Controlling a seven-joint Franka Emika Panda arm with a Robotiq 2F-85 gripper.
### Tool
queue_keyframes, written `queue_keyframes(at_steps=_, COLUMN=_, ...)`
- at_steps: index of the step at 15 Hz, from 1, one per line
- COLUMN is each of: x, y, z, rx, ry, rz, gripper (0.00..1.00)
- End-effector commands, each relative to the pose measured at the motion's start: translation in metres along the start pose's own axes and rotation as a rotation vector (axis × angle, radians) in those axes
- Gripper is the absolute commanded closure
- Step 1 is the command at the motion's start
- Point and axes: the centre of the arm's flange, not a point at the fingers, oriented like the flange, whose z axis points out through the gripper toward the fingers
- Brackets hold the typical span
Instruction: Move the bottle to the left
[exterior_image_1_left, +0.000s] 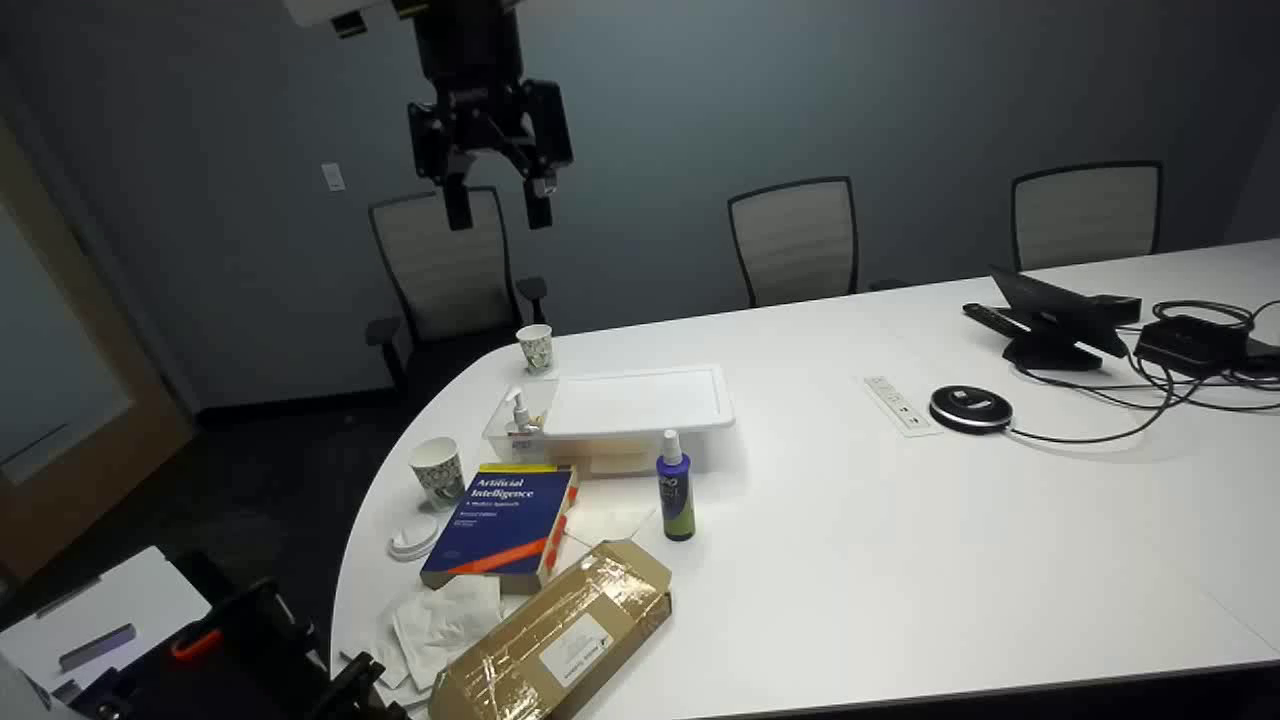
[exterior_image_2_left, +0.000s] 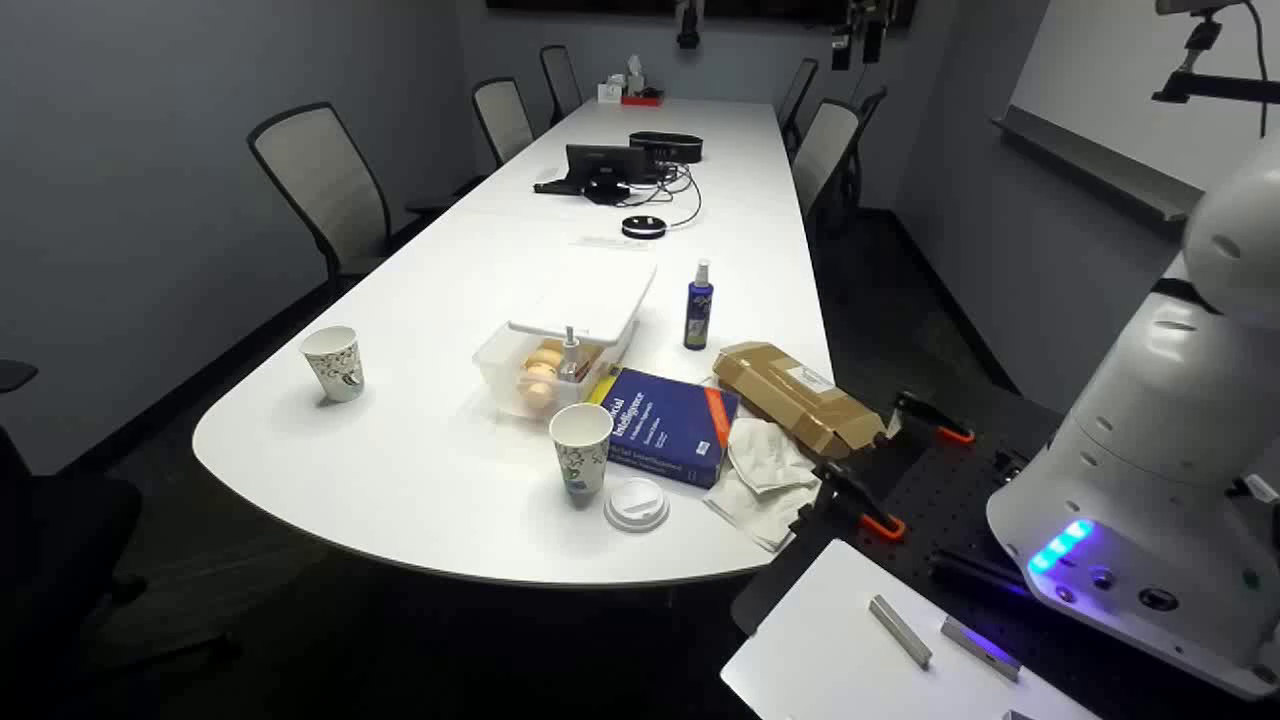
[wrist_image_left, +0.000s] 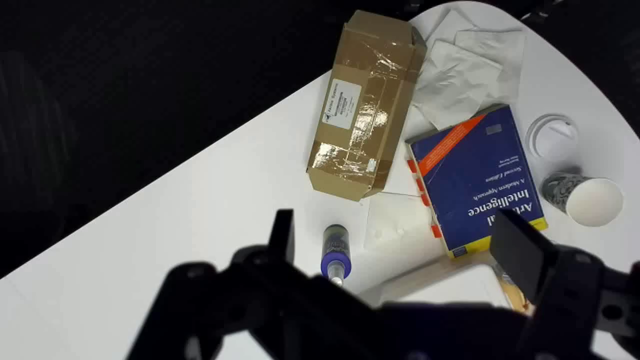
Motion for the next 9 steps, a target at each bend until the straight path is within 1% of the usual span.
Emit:
queue_keyframes(at_steps=1, x=0.000, y=0.000, z=0.000, rx=0.000, ry=0.000, rz=0.000, gripper=0.00)
queue_keyframes(at_steps=5, x=0.000, y=0.000, z=0.000, rx=0.000, ry=0.000, rz=0.000, gripper=0.00)
queue_keyframes(at_steps=8, x=0.024, y=0.003, z=0.008, rx=0.035, ry=0.045, rz=0.086, gripper=0.00)
queue_keyframes(at_steps=9, x=0.038, y=0.003, z=0.014, rx=0.063, ry=0.074, rz=0.124, gripper=0.00)
